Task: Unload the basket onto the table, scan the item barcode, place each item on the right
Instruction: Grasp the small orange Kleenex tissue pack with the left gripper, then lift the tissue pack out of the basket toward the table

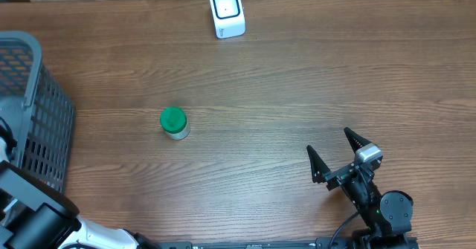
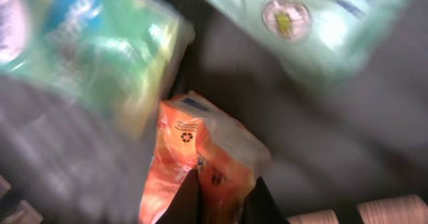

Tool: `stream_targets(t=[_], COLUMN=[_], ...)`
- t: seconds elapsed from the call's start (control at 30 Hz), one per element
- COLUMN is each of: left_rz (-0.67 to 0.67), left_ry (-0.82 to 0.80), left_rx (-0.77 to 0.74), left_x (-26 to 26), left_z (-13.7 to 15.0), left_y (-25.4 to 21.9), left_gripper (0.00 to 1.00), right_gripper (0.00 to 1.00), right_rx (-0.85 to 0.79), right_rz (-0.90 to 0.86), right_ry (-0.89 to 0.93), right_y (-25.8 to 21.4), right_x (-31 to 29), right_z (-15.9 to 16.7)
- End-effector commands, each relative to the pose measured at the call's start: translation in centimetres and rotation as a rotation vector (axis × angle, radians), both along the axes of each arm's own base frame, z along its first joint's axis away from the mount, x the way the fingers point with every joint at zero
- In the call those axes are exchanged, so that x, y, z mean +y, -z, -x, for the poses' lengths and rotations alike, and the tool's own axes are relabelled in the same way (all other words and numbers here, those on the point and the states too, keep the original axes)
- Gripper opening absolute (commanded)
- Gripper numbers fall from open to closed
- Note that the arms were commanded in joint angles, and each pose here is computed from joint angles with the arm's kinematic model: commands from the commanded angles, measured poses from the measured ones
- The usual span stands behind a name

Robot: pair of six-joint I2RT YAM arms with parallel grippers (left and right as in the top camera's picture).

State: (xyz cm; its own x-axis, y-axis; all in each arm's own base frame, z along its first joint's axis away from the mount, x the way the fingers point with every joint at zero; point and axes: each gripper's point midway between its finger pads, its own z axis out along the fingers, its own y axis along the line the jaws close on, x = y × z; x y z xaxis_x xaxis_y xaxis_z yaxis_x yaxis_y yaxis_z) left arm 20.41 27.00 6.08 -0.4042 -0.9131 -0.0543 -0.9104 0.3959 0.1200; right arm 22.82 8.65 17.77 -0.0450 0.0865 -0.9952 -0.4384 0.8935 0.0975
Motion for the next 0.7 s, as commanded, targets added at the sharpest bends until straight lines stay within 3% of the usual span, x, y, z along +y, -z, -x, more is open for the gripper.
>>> stream_targets(t=[0.0,0.17,0.43,0.67], left_rz=[-0.062,-0.115,-0.216,-0.254], left_ry=[0.039,0.041,0.043,0.096], left_rx=[-0.145,-0.247,-0.367,-0.63], left_x=[1.9,2.1,1.0,-2.9], left_z=[-3.6,-4.7,-4.3,-6.3], left_y=[-6.8,-14.0,-20.1,-27.7], left_gripper=[0.04,0.04,0.04,0.04], right_gripper=[1.0,1.0,1.0,1.0], right_rx=[-0.003,-0.003,-0.003,-0.003], right_rz=[-0.007,-0.007,-0.007,-0.007], right_ry=[-0.009,-0.009,-0.009,-0.009], right_y=[0.1,0.1,0.1,0.1], right_x=[0.2,0.2,0.2,0.2], right_z=[0.1,0.1,0.1,0.1])
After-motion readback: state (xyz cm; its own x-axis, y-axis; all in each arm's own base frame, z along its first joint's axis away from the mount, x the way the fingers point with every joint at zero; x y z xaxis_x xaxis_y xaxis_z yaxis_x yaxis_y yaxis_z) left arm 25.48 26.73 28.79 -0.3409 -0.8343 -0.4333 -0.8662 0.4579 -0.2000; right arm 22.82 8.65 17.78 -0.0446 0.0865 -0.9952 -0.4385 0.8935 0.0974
